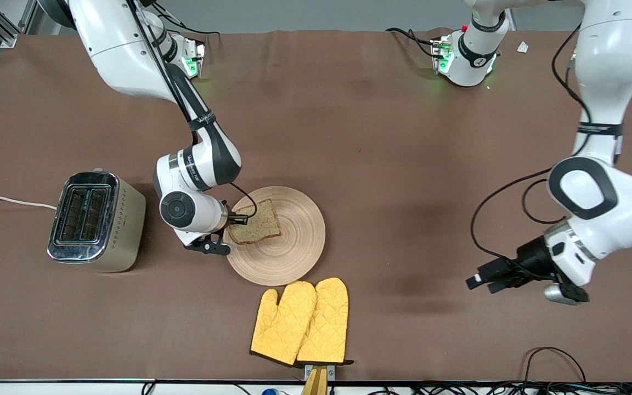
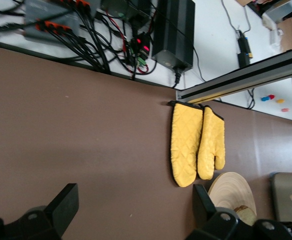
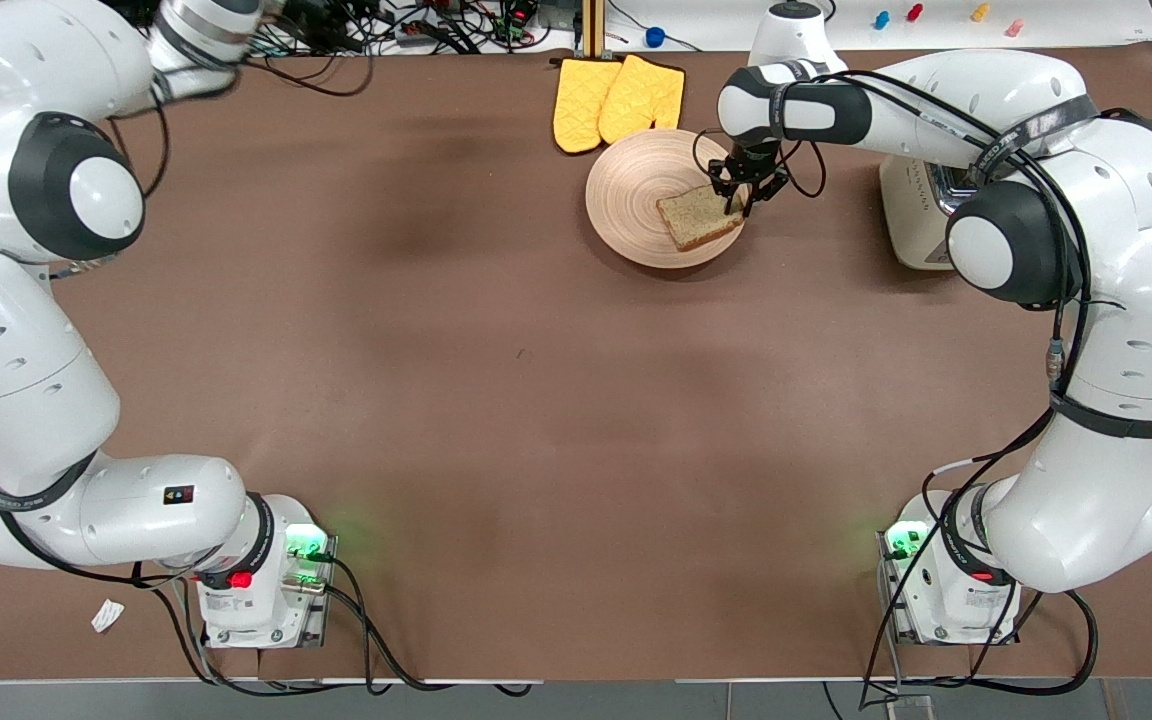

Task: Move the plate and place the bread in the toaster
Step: 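Grasp the bread with the right gripper while the left gripper releases the plate, then lift the bread with the right gripper and carry it over the toaster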

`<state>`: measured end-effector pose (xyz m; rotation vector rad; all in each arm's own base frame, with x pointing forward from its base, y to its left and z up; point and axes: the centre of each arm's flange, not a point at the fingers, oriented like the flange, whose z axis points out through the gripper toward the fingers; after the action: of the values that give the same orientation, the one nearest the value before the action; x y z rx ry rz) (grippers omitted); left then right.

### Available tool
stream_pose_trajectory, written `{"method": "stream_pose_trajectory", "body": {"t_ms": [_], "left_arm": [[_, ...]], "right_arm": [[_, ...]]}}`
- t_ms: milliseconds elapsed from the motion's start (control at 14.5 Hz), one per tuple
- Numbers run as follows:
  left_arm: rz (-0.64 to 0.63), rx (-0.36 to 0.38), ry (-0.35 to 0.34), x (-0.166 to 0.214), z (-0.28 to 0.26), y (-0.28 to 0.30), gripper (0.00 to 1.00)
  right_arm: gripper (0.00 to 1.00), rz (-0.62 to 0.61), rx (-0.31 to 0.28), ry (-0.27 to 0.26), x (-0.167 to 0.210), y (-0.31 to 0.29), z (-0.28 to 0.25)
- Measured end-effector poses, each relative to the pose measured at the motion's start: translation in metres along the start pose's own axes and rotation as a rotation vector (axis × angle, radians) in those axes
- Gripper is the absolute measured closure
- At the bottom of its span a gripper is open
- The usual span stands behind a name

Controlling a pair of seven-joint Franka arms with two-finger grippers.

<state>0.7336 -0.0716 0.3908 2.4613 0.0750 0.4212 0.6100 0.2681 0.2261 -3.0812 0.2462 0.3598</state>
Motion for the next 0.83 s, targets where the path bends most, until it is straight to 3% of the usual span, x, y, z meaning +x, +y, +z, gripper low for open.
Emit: {"method": "stream_pose_trajectory", "body": {"t_ms": [69, 207, 276, 415, 829], "left_arm": [[-0.013, 0.042, -0.002, 0.006, -0.009, 0.009, 0.00], [-0.046, 0.127, -0.019, 0.008, -0.013, 0.031, 0.00], [-0.056, 0.169, -0.045, 0.004, -0.013, 0.042, 0.00], [-0.055, 0.254, -0.115, -0.004, -0.020, 0.061, 0.00], [-0.059, 0.376, -0.297, -0.031, -0.119, 0.098, 0.00]], "right_arm": [[0.74, 0.000, 0.000, 0.000, 0.000, 0.000, 0.000], [0.85, 0.000, 0.000, 0.000, 0.000, 0.000, 0.000], [0.85, -0.001, 0.000, 0.000, -0.001, -0.001, 0.000], [0.96, -0.006, -0.001, 0.001, -0.002, -0.004, 0.001], [0.97, -0.005, -0.006, 0.026, 0.005, -0.003, -0.029]]}}
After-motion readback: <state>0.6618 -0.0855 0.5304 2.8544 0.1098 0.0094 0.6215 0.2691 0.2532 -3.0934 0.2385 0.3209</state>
